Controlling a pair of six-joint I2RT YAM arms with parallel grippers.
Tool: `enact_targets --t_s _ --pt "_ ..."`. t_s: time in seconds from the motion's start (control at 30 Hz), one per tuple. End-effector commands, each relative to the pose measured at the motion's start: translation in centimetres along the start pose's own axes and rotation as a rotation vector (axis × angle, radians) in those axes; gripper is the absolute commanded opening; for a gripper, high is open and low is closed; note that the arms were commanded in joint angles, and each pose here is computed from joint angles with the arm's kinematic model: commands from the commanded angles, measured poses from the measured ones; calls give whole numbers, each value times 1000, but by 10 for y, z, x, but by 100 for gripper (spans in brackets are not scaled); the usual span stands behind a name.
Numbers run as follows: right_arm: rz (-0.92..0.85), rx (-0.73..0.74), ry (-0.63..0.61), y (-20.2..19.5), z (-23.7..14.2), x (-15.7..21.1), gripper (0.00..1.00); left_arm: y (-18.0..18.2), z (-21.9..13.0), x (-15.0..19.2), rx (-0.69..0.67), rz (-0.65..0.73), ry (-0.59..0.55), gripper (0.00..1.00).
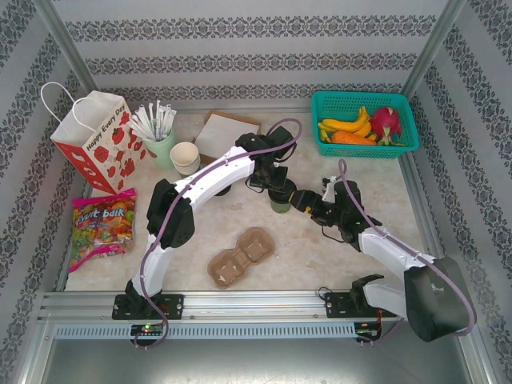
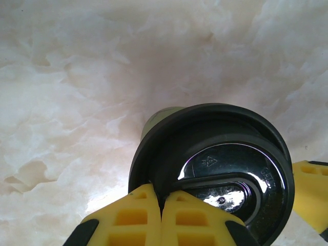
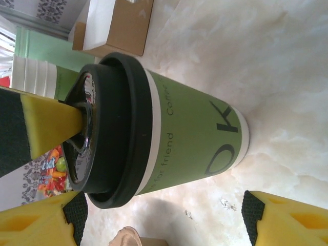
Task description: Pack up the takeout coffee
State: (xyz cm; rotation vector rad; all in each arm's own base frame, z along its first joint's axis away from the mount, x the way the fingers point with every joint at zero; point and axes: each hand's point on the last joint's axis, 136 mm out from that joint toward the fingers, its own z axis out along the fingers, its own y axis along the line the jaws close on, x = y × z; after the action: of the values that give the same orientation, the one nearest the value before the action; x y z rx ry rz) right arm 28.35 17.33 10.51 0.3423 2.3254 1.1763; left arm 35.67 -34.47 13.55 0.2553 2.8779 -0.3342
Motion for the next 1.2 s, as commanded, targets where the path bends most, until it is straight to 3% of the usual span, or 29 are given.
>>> enact_targets --t_s 0.0,0.3,0.87,1.17 --pt "-65 -52 6 14 4 0 80 0 17 19 -31 -2 83 0" --pt "-90 -23 2 7 10 4 79 -5 20 22 -21 -4 94 0" --pt "-60 207 24 -51 16 20 76 -12 27 31 5 32 118 0" --pt "1 308 98 -81 14 34 61 -4 40 43 -18 27 152 0"
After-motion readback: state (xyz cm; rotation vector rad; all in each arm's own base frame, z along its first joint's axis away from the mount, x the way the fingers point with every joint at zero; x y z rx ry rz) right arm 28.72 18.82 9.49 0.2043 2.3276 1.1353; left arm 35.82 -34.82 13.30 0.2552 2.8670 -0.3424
